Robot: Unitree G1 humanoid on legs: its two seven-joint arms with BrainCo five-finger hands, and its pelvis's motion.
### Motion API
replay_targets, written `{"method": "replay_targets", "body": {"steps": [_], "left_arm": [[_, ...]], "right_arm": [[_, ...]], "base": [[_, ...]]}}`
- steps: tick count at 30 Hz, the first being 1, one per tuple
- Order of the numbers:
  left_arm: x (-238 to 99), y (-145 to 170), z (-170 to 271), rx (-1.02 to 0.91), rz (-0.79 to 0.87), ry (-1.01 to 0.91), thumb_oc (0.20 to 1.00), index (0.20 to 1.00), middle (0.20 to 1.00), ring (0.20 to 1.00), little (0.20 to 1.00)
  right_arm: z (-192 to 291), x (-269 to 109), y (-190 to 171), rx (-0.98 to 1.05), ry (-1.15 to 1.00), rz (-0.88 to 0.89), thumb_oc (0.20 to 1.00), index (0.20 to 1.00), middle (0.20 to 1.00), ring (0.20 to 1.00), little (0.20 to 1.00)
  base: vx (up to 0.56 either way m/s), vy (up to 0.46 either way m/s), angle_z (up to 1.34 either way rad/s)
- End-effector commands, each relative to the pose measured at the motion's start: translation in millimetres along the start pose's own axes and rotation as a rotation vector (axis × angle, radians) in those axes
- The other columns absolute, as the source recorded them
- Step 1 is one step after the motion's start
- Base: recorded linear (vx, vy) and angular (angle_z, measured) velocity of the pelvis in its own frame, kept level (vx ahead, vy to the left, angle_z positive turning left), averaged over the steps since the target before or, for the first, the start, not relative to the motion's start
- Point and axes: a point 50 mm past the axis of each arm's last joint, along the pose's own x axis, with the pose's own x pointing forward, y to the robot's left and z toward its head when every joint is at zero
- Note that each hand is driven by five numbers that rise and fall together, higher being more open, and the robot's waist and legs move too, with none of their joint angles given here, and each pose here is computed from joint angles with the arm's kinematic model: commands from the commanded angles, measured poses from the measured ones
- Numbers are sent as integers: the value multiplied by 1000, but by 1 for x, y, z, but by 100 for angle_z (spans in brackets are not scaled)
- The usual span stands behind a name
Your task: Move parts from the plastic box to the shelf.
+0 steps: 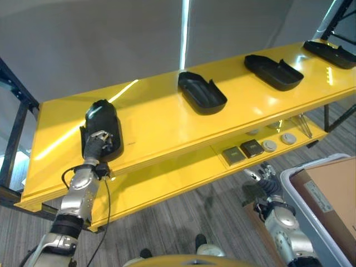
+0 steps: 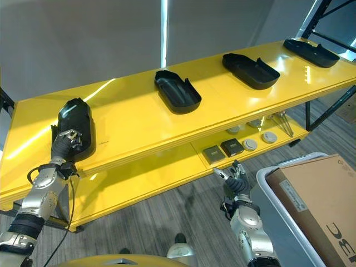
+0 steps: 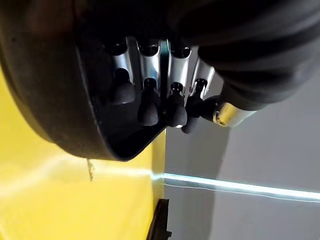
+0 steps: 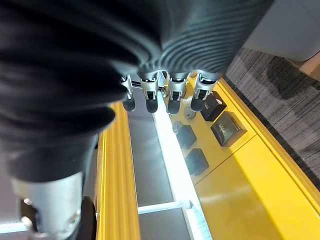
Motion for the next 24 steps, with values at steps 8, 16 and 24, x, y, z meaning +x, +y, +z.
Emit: {"method": "replay_targets", "body": {"steps": [8, 16, 24], "left_arm": [[19, 16, 17, 15, 100, -88, 200, 200, 200, 200, 200], [25, 11, 34, 25, 89, -126, 200, 200, 200, 200, 200], [33, 1, 48, 48, 48, -134, 200, 200, 200, 200, 200]], "right_arm": [[3, 14, -8, -119, 18, -26, 1000, 1000, 1000, 1000, 1000], [-79, -12, -49, -311, 391, -157, 1000, 1000, 1000, 1000, 1000], [-169, -96, -95, -503, 1009, -96, 1000, 1000, 1000, 1000, 1000]], "base": [[-3, 4, -1], [0, 0, 0], [16, -22, 1]]}}
